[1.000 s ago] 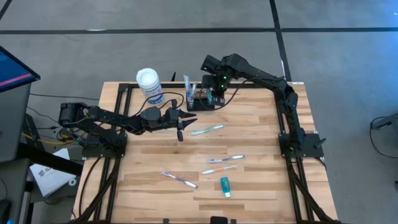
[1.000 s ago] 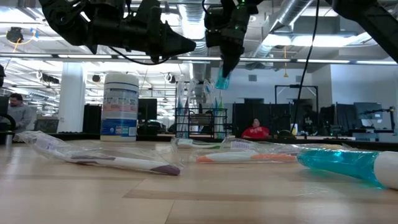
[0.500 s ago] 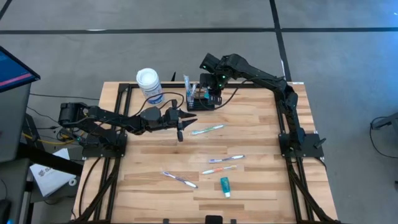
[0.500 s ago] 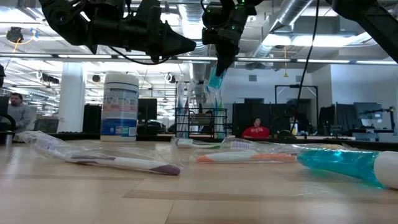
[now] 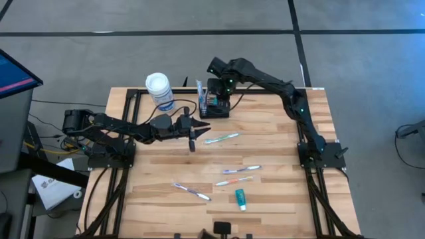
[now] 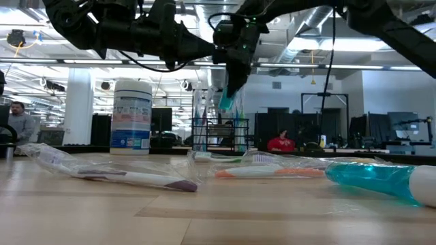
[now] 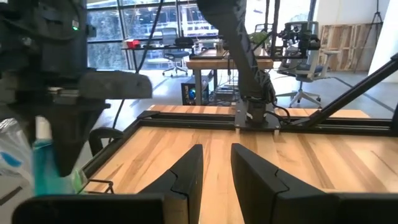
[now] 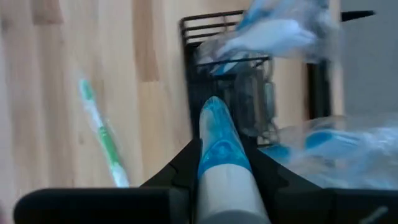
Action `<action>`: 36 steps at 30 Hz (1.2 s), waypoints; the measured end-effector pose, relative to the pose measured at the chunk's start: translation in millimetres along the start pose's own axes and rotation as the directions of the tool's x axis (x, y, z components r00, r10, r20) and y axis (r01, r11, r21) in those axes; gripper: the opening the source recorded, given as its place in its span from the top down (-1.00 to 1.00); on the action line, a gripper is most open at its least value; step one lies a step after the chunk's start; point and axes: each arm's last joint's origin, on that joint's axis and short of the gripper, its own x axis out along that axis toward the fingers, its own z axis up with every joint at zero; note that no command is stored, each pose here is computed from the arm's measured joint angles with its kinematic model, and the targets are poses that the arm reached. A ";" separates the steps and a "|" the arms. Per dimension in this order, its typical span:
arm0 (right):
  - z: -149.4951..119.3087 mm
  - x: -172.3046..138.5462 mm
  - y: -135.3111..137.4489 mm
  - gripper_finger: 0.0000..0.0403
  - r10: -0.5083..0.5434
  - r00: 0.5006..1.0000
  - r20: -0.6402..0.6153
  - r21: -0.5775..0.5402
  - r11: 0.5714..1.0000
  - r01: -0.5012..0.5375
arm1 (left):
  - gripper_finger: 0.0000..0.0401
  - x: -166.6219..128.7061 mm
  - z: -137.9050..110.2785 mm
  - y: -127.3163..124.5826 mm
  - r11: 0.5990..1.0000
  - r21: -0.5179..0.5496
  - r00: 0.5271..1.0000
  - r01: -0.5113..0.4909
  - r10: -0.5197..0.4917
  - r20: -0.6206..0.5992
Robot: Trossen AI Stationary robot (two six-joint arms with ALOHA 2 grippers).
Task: Pick & Place toothbrushing station
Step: Put the top blue mouthwash into the black wire organizer
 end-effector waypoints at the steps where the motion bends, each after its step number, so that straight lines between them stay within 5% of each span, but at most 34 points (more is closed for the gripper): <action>1: 0.9 0.5 -2.7 0.65 0.001 1.000 -0.001 0.002 1.000 -0.001 | 0.62 0.0 0.0 -0.5 1.000 0.000 1.000 0.002 -0.002 -0.001; 7: -0.7 22.2 -12.1 0.65 0.033 0.999 -0.041 0.003 0.999 -0.033 | 0.62 -0.2 -0.9 -2.6 1.000 0.001 1.000 0.010 -0.010 -0.010; 36: 8.3 29.9 -7.6 0.65 0.056 0.998 0.036 -0.026 0.998 -0.055 | 0.62 -0.2 -0.9 -2.3 1.000 0.004 1.000 0.009 -0.009 -0.010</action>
